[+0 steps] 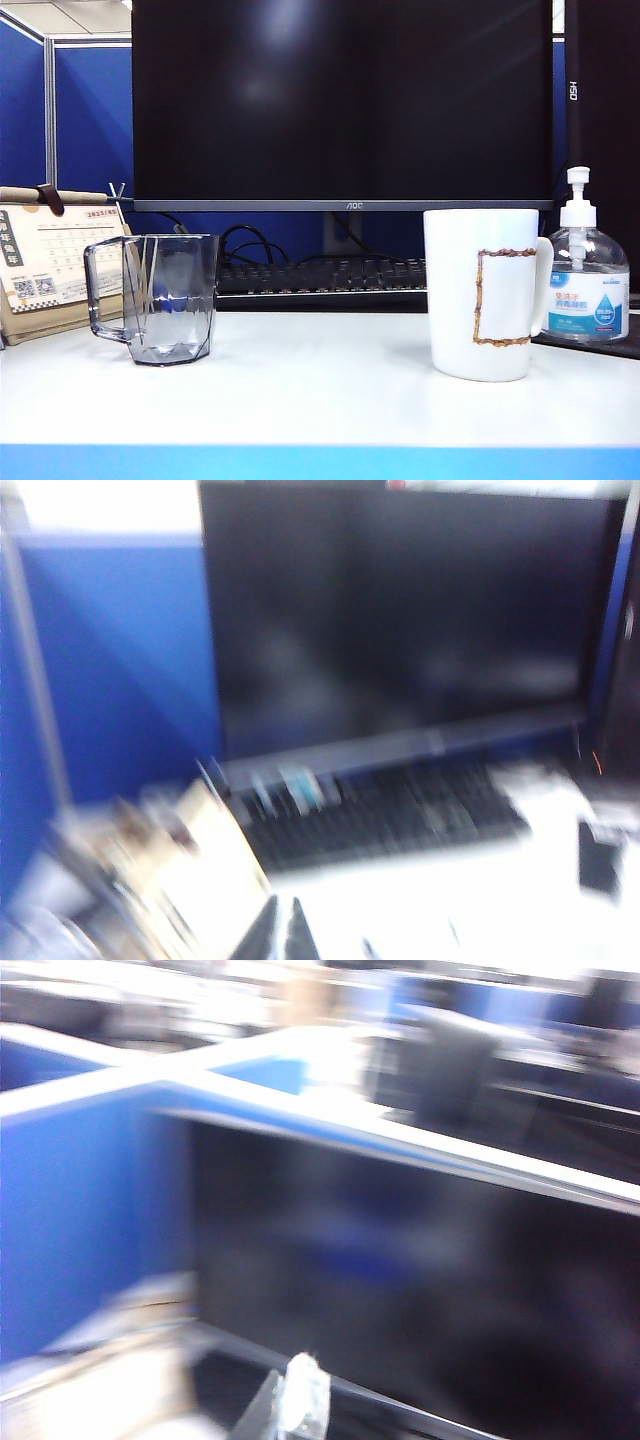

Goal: Swap the positions of the transparent plastic cup and the white ceramic cup.

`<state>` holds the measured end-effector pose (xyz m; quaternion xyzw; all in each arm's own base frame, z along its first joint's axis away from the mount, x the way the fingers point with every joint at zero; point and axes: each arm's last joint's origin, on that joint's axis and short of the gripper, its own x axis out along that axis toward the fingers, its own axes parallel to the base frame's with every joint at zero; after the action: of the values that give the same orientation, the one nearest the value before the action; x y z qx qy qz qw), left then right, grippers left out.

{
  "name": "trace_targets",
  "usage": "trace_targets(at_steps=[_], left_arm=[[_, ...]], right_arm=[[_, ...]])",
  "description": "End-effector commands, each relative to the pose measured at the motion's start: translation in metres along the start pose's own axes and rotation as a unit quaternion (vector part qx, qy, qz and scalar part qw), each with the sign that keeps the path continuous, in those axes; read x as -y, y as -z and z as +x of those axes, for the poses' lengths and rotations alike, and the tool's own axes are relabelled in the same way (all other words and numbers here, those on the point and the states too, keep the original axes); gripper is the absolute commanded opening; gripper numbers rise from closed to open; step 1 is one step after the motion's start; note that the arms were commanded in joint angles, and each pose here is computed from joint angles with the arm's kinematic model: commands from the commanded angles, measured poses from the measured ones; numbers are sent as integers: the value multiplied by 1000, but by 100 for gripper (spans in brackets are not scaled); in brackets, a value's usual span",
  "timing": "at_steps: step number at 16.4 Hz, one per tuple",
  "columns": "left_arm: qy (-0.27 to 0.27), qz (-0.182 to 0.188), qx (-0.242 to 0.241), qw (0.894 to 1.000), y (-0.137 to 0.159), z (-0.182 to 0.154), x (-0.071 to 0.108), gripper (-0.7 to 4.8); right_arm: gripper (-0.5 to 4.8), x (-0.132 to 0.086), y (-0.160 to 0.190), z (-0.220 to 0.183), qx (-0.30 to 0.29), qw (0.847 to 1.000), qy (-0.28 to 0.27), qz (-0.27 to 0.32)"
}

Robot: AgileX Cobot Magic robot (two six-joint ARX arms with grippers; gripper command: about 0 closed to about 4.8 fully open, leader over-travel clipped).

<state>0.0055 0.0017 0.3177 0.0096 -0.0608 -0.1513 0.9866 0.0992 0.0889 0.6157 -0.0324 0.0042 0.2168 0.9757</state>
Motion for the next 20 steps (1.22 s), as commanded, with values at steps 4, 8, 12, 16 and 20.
trace_targets(at_steps=[4, 8, 12, 16, 20], left_arm=[[47, -91, -13, 995, 58, 44, 12, -6], [-11, -78, -4, 997, 62, 47, 9, -6], [-79, -68, 10, 995, 57, 45, 5, -6], [-19, -7, 50, 999, 31, 34, 5, -6], [7, 5, 32, 999, 30, 31, 6, -6]], right_arm=[[8, 33, 11, 48, -38, 997, 61, -1], [8, 63, 53, 145, -147, 987, 62, 11], [8, 60, 49, 137, -136, 987, -19, 83], [8, 40, 3, 6, -20, 975, -162, 152], [6, 22, -2, -158, 93, 952, -204, 206]])
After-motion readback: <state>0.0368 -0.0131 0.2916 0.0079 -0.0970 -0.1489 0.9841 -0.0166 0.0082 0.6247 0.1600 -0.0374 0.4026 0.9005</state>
